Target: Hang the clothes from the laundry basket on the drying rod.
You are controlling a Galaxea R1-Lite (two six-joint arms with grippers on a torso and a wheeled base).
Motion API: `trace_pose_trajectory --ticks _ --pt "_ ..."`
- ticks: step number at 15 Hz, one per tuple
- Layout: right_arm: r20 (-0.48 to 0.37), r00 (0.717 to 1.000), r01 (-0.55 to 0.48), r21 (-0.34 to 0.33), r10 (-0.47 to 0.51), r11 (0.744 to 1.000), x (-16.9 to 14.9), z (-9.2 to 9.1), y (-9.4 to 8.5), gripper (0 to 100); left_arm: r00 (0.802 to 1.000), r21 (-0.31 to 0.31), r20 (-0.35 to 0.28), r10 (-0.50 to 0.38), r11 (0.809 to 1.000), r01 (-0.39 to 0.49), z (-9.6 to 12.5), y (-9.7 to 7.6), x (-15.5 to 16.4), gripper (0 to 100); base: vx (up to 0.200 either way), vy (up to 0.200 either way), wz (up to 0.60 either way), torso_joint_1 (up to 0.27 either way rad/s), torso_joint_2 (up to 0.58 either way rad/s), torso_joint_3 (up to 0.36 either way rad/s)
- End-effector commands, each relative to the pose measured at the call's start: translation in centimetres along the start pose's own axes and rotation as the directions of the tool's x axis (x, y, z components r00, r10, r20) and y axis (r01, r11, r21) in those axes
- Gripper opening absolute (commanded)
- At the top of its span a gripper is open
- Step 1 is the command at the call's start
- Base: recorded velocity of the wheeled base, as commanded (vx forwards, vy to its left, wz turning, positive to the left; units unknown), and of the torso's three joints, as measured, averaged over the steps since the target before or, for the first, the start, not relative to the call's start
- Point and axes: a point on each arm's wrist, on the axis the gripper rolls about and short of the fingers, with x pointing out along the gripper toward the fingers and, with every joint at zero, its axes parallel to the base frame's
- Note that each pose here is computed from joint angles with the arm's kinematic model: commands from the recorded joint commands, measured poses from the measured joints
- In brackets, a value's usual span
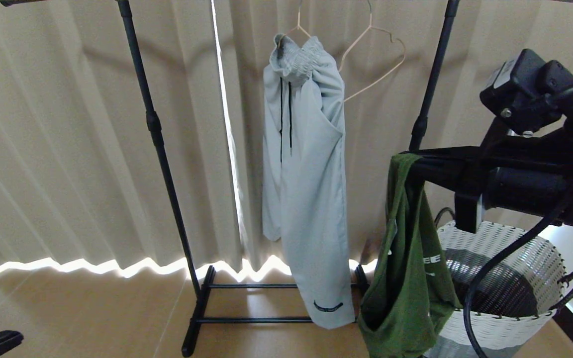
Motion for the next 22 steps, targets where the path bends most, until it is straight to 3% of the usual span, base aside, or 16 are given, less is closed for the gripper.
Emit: trace_pose_trajectory --ticks 1,5,7,9,11,15,19,22 --pt "0.001 0.999 -0.035 -0.004 0.035 0.999 1.7 0.3 0.7 0 0.995 -0.081 -0.101 -0.024 0.997 0.016 1.0 2.5 2.9 100 0.000 0.000 0.00 0.000 0.00 0.000" --pt "0.058 0.998 -0.025 -0.010 0.025 1.000 2.0 0.5 0.9 0 0.989 -0.118 -0.138 -0.045 0.993 0.028 2.5 6.1 7.1 100 0.000 0.000 0.00 0.000 0.00 0.000" --pt "0.060 0.998 -0.034 0.000 0.034 0.999 1.9 0.4 0.9 0 0.987 -0.113 -0.142 -0.072 0.992 0.056 3.0 7.0 9.6 100 0.000 0.000 0.00 0.000 0.00 0.000" --pt "0.092 0.995 -0.043 0.007 0.043 0.999 1.9 0.8 0.8 0 0.979 -0.113 -0.172 -0.106 0.990 0.087 2.6 5.9 12.9 100 0.000 0.000 0.00 0.000 0.00 0.000" --pt "0.127 0.990 -0.054 0.000 0.054 0.999 1.9 1.2 1.2 0 0.961 -0.165 -0.211 -0.177 0.976 0.143 1.7 3.0 14.9 100 0.000 0.000 0.00 0.000 0.00 0.000" --pt "0.162 0.982 -0.097 -0.009 0.097 0.995 1.6 1.8 1.7 0 0.940 -0.183 -0.286 -0.186 0.973 0.137 -0.9 0.8 19.5 100 0.000 0.000 0.00 0.000 0.00 0.000" --pt "0.186 0.974 -0.132 -0.016 0.133 0.991 1.3 2.0 1.9 0 0.936 -0.177 -0.251 -0.247 0.962 0.206 -2.3 -1.0 22.4 100 0.000 0.000 0.00 0.000 0.00 0.000" --pt "0.219 0.965 -0.140 -0.024 0.142 0.990 1.4 2.3 2.2 0 0.949 -0.192 -0.229 -0.219 0.965 0.176 -3.3 -1.4 24.5 100 0.000 0.000 0.00 0.000 0.00 0.000"
